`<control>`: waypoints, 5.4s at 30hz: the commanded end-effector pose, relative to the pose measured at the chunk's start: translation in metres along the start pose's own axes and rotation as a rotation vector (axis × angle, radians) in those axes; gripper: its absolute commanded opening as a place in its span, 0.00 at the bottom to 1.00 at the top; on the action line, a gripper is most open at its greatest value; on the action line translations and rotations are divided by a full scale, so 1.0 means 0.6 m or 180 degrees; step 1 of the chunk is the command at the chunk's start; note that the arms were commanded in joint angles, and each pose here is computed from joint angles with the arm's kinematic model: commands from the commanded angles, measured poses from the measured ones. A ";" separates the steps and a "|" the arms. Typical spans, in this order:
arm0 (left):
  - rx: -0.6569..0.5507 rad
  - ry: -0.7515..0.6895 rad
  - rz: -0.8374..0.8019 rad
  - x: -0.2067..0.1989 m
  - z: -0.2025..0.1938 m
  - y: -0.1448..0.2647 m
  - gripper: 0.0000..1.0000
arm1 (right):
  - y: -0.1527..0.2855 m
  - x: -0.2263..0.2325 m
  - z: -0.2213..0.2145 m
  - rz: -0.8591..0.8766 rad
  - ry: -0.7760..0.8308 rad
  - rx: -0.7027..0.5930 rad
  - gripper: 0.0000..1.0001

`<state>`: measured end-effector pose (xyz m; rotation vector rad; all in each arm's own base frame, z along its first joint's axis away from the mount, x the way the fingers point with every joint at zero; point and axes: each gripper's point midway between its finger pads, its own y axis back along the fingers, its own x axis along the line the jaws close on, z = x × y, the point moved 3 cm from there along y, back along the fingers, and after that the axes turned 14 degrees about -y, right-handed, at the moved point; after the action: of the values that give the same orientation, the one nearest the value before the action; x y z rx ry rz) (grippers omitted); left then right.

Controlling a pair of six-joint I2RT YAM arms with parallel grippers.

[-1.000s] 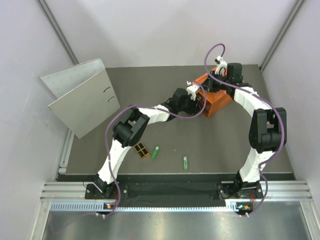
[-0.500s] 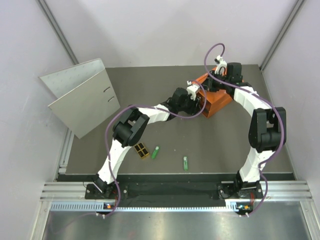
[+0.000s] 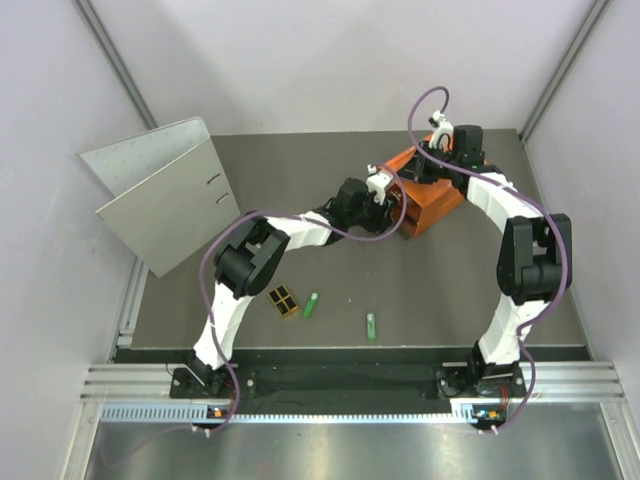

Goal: Organize the makeup

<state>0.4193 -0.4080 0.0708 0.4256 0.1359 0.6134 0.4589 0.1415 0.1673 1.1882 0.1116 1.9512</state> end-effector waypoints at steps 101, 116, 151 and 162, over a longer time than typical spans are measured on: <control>0.2375 0.0213 -0.0253 -0.123 -0.225 0.390 0.55 | -0.006 -0.162 -0.202 -0.1030 -0.0708 0.1113 0.10; 0.2248 -0.0002 -0.0043 -0.099 -0.201 0.371 0.00 | -0.005 -0.158 -0.194 -0.1030 -0.0682 0.1070 0.10; 0.0718 -0.0412 -0.0078 -0.070 0.119 0.083 0.02 | -0.003 -0.163 -0.204 -0.1078 -0.0748 0.1087 0.10; 0.0969 -0.0586 -0.0095 -0.083 0.067 0.076 0.45 | -0.004 -0.163 -0.203 -0.1074 -0.0731 0.1093 0.10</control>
<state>0.3609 -0.4161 0.1111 0.8050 0.1076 0.5134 0.4614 0.1456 0.1669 1.1804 0.0857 1.9899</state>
